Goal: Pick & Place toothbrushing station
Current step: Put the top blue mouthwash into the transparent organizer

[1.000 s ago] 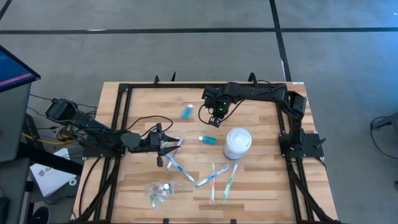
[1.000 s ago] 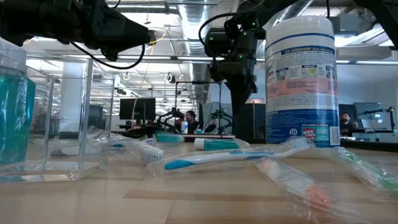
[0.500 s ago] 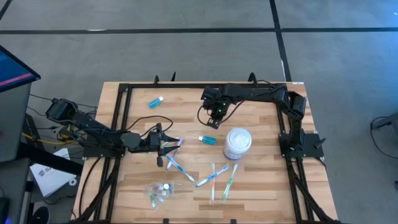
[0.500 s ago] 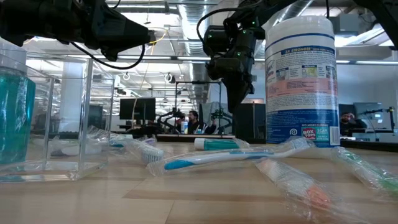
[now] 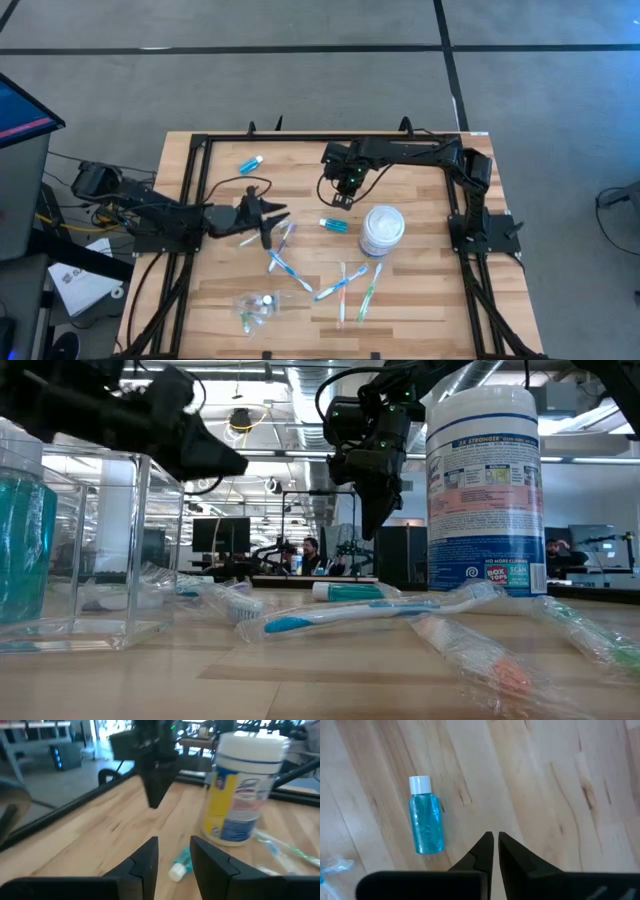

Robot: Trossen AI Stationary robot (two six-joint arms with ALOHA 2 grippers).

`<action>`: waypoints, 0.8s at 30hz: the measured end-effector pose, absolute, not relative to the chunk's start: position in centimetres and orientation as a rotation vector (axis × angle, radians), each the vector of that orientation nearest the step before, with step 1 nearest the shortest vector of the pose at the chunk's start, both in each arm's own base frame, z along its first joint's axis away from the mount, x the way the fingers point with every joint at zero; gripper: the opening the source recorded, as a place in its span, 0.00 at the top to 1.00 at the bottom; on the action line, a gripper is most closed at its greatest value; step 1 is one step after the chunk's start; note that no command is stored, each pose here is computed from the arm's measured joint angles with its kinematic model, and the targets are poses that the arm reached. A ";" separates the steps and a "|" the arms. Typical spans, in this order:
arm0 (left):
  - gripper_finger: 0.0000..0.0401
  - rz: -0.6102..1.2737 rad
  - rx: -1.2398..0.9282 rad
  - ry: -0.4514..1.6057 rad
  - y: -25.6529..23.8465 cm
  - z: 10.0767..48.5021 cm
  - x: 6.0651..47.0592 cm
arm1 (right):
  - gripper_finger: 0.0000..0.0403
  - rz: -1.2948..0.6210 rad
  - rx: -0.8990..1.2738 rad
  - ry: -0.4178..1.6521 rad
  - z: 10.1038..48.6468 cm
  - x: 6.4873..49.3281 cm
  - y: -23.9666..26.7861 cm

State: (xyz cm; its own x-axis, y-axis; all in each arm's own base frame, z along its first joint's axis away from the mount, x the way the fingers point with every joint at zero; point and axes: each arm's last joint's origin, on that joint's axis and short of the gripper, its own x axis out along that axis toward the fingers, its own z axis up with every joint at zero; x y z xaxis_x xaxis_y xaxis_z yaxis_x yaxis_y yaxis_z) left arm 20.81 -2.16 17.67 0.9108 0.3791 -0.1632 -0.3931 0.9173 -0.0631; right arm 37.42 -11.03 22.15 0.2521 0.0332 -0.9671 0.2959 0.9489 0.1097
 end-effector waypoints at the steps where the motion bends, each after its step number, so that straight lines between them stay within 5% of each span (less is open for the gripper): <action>1: 0.74 0.404 -0.117 0.159 -1.5 17.6 20.9 | 0.95 -0.175 0.283 1.310 22.1 37.4 -11.0; 24: 0.75 0.643 -0.408 0.485 12.7 21.6 20.0 | 0.95 -0.048 0.120 1.316 22.2 37.4 -11.0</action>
State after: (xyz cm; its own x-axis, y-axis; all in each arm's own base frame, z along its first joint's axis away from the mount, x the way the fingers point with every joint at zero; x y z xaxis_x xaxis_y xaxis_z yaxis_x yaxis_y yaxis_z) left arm 20.01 12.71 21.55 0.6968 0.4666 -0.5447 -0.6518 0.7289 -0.2093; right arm 37.43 -11.04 22.17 0.2526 0.0326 -0.9670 0.1033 0.9928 0.0604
